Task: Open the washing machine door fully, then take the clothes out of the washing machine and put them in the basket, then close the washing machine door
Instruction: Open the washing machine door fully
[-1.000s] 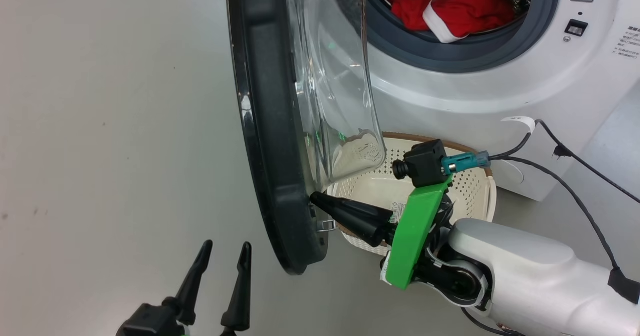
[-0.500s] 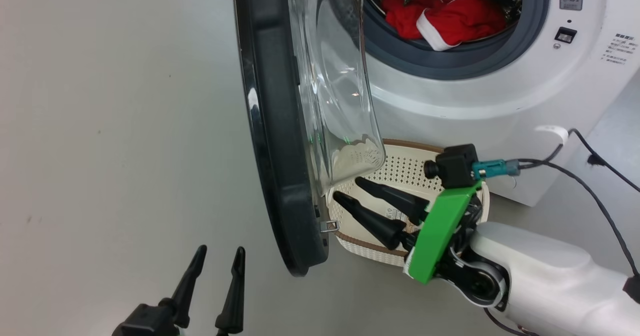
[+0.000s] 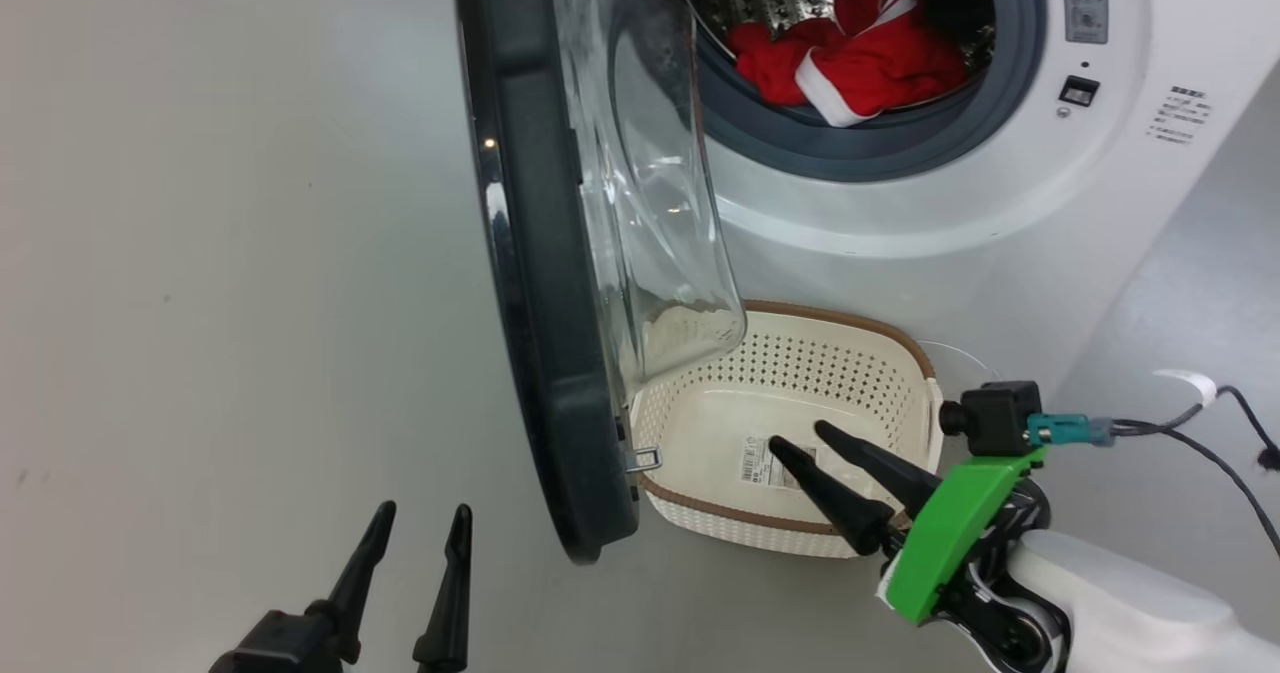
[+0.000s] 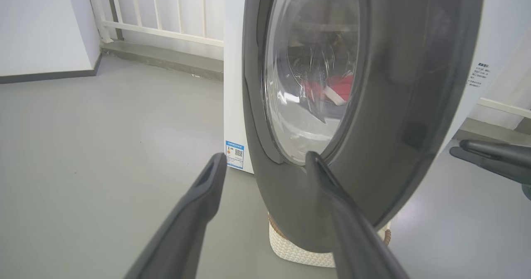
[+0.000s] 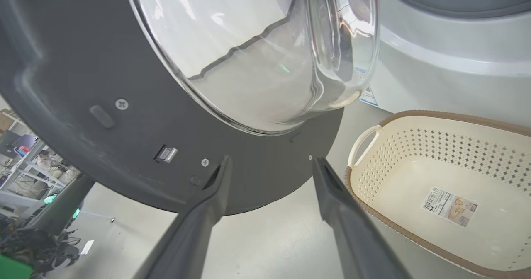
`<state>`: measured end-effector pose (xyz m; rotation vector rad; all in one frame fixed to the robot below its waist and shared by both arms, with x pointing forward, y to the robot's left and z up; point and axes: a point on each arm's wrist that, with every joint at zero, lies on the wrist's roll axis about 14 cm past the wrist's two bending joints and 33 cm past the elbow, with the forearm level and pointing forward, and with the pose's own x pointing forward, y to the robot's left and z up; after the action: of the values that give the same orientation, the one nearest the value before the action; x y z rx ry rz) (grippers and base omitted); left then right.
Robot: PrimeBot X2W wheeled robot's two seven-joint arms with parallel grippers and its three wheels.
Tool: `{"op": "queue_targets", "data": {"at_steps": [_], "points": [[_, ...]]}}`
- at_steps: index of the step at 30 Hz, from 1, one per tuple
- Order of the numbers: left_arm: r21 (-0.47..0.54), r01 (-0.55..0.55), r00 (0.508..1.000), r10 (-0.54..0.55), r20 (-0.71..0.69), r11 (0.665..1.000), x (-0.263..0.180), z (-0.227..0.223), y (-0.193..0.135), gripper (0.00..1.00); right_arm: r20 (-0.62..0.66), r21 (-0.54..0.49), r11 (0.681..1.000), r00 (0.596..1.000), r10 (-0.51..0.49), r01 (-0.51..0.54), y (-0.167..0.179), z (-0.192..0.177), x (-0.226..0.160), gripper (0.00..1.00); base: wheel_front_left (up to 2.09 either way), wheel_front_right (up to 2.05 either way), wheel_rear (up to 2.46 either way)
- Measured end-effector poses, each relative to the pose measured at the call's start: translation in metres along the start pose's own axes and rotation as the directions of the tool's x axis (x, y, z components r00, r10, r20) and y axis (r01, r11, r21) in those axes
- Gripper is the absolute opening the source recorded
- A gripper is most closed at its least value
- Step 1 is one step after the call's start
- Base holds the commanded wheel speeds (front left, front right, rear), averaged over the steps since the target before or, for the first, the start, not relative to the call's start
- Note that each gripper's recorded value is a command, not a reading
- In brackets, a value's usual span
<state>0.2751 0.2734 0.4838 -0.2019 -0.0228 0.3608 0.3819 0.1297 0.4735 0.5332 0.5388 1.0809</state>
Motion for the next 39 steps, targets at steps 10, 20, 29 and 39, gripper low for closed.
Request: {"op": "queue_targets", "data": {"at_steps": [10, 20, 29, 39], "points": [[0.003, 0.041, 0.999, -0.041, -0.01, 0.999, 0.008, -0.004, -0.011, 1.0, 0.142, -0.069, 0.977, 0.971, -0.192, 0.203, -0.058, 0.013, -0.038, 1.0, 0.0, 0.0, 0.0], [0.002, 0.048, 0.999, -0.048, -0.01, 0.999, 0.01, -0.004, -0.013, 1.0, 0.305, -0.168, 0.926, 0.911, -0.278, 0.339, -0.077, 0.034, -0.067, 1.0, 0.0, 0.0, 0.0], [0.004, 0.044, 0.999, -0.044, -0.016, 0.999, 0.01, -0.005, -0.012, 1.0, 0.412, -0.281, 0.872, 0.871, -0.267, 0.4, -0.069, 0.052, -0.077, 1.0, 0.0, 0.0, 0.0], [0.006, 0.038, 0.999, -0.038, -0.015, 0.999, 0.008, -0.005, -0.01, 1.0, 0.44, -0.291, 0.841, 0.845, -0.306, 0.456, -0.072, 0.046, -0.089, 1.0, 0.0, 0.0, 0.0]]}}
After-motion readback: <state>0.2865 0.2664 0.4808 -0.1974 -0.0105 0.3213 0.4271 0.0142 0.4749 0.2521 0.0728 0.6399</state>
